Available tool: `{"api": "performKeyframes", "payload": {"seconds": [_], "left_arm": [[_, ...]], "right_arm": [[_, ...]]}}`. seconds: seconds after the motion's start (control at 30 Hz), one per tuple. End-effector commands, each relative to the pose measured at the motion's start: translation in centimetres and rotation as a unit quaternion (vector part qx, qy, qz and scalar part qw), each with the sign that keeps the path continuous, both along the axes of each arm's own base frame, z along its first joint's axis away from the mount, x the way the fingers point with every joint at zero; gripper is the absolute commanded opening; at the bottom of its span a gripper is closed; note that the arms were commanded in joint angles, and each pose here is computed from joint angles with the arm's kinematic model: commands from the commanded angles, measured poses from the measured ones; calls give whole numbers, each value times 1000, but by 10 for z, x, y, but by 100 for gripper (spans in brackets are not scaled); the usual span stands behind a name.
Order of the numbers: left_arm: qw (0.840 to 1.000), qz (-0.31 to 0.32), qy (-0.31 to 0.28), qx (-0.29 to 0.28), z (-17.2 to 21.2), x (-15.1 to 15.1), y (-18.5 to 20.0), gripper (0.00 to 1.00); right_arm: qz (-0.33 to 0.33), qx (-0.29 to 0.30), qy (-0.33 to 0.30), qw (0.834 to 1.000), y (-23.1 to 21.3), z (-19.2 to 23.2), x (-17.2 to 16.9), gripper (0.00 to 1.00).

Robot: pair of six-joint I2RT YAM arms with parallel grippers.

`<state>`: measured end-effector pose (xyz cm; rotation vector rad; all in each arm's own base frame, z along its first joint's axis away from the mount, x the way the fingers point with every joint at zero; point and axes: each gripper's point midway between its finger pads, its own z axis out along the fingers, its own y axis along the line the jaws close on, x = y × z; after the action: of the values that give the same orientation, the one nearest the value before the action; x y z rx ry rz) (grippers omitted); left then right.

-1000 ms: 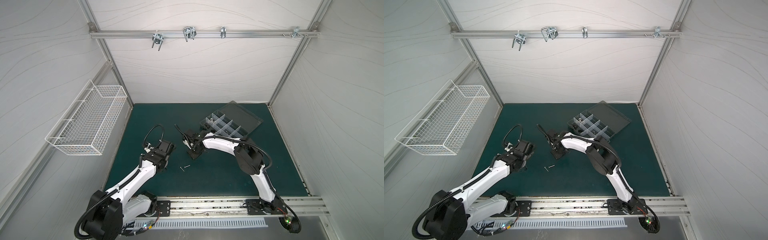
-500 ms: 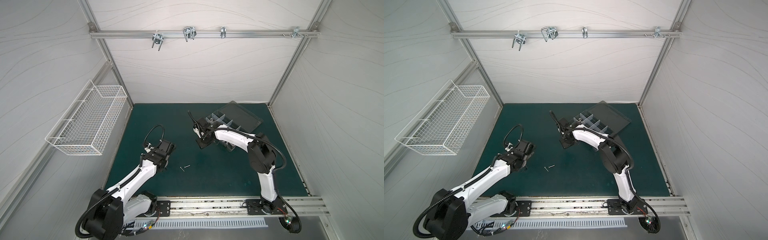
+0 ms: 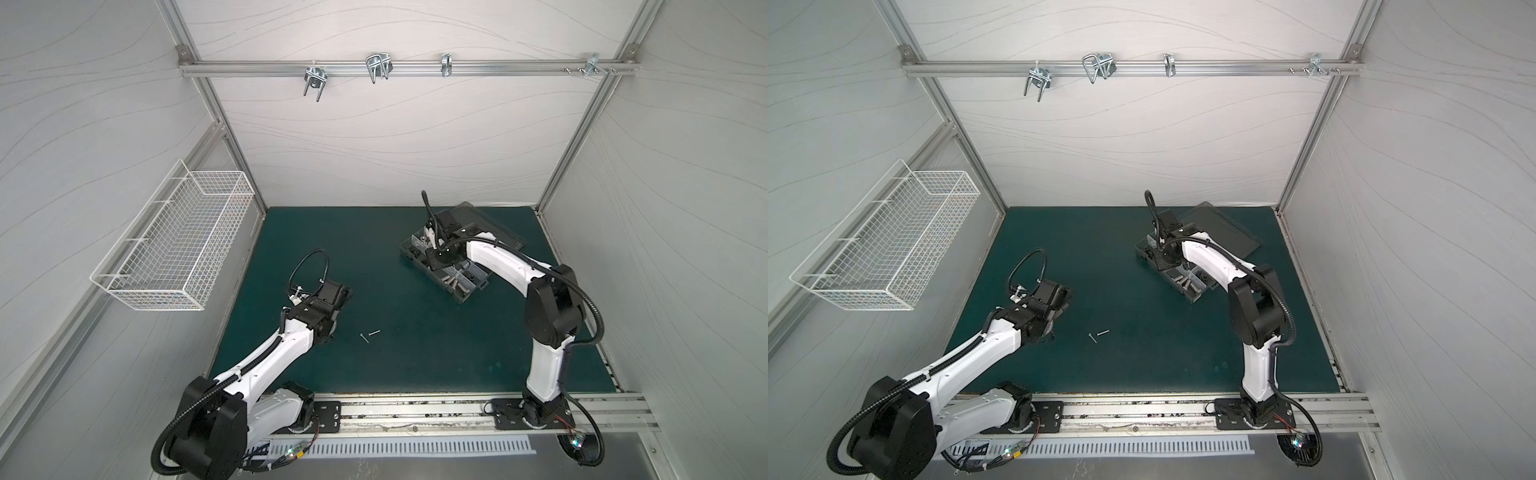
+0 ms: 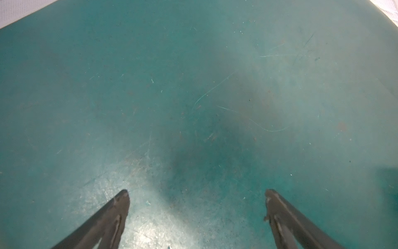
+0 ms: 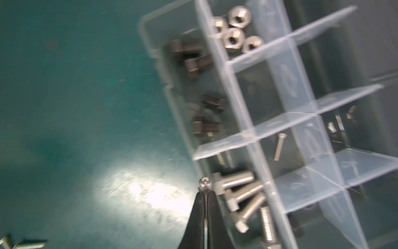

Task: Sort the screws and nuts into containers
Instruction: 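Carry the silver screw with the right gripper into a box compartment, then open the right gripper over the compartment and return to the screws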

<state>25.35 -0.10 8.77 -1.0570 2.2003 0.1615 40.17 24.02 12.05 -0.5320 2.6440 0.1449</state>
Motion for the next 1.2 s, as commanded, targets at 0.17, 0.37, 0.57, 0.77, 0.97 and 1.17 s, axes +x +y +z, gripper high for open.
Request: {"api": "performKeyframes", "payload": {"seconds": [0.17,0.37,0.57,0.77,0.97,1.17], "left_arm": [[1000,-4,1,-2,1,7,-3,99],[1000,-8,2,-2,2,9,-5,99],[1000,-10,2,-1,3,10,-5,99],[1000,-11,1,-2,4,10,-6,99],[1000,-11,1,-4,5,11,-6,99],[1000,-10,3,-3,5,10,-6,99]], "right_arm": [[-60,-1,-10,998,-50,4,30,0],[-72,-6,-3,997,-60,-7,43,0],[-76,-15,11,997,-63,-22,48,0],[-75,-21,16,997,-64,-28,48,21],[-74,-19,11,997,-65,-21,47,30],[-67,-6,-6,998,-62,-1,38,31]]}}
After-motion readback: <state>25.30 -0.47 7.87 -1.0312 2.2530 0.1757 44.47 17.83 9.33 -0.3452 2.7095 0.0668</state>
